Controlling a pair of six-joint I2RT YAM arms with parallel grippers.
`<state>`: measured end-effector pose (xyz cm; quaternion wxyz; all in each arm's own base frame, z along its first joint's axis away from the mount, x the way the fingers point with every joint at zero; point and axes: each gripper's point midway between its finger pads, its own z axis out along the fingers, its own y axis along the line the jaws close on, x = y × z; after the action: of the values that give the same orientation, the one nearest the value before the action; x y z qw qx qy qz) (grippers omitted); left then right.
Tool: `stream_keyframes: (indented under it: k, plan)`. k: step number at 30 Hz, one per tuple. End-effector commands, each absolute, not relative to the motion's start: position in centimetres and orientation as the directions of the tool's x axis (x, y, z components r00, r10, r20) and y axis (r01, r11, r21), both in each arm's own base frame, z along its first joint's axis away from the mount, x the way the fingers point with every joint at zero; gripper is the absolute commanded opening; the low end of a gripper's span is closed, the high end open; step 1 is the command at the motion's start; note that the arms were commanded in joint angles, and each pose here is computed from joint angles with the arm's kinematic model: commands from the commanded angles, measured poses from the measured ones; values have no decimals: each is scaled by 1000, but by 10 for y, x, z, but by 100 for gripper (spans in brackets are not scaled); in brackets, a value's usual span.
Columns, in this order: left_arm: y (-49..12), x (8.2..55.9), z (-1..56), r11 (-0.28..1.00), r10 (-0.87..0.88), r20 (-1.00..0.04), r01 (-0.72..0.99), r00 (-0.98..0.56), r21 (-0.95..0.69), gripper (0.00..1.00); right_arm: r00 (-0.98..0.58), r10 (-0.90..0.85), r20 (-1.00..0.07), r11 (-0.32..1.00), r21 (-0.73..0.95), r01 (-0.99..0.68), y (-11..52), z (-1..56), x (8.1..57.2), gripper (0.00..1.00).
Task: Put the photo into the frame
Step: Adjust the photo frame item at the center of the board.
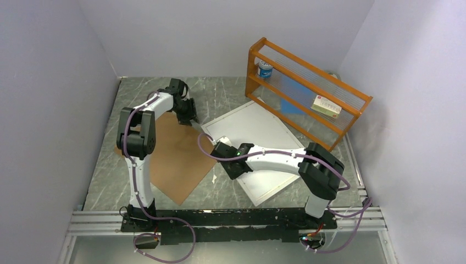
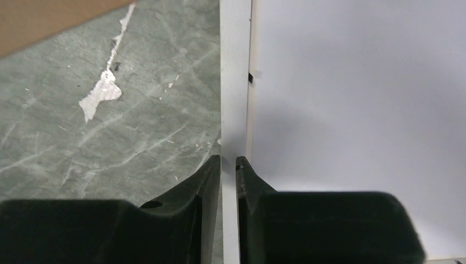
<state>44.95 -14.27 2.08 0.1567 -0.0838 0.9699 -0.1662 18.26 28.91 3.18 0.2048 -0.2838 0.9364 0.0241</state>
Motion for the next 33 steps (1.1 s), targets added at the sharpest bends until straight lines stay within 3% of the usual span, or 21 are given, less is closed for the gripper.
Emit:
stream_keyframes:
  k: [1, 8, 14, 18, 22, 27, 30, 33]
  plan:
    - [-78, 371, -45, 983, -146, -38, -141, -989, -116, 51, -734, -503, -455, 840, -60, -539, 309, 45, 197, 19]
    - [-72, 368, -32, 986, -136, -50, -130, -989, -107, 51, -735, -491, -468, 851, -78, -519, 315, 49, 206, 17]
    - [-130, 374, 27, 913, -171, -138, -104, -976, -395, 61, -743, -478, -469, 858, -70, -508, 317, 50, 206, 22]
    - [-168, 345, 58, 821, -242, -86, -157, -966, -549, 67, -752, -465, -467, 866, -63, -497, 315, 45, 205, 22]
    - [-180, 315, 75, 767, -312, -55, -218, -948, -603, 72, -756, -455, -471, 870, -53, -491, 314, 44, 203, 21]
    - [-177, 299, 91, 758, -390, -122, -243, -913, -606, 79, -755, -445, -481, 873, -45, -486, 314, 46, 203, 21]
    - [-200, 280, 95, 714, -353, -88, -207, -932, -668, 76, -754, -432, -495, 877, -34, -480, 315, 51, 204, 22]
    - [-231, 253, 88, 696, -269, -61, -150, -961, -702, 65, -756, -414, -506, 884, -27, -466, 313, 52, 205, 22]
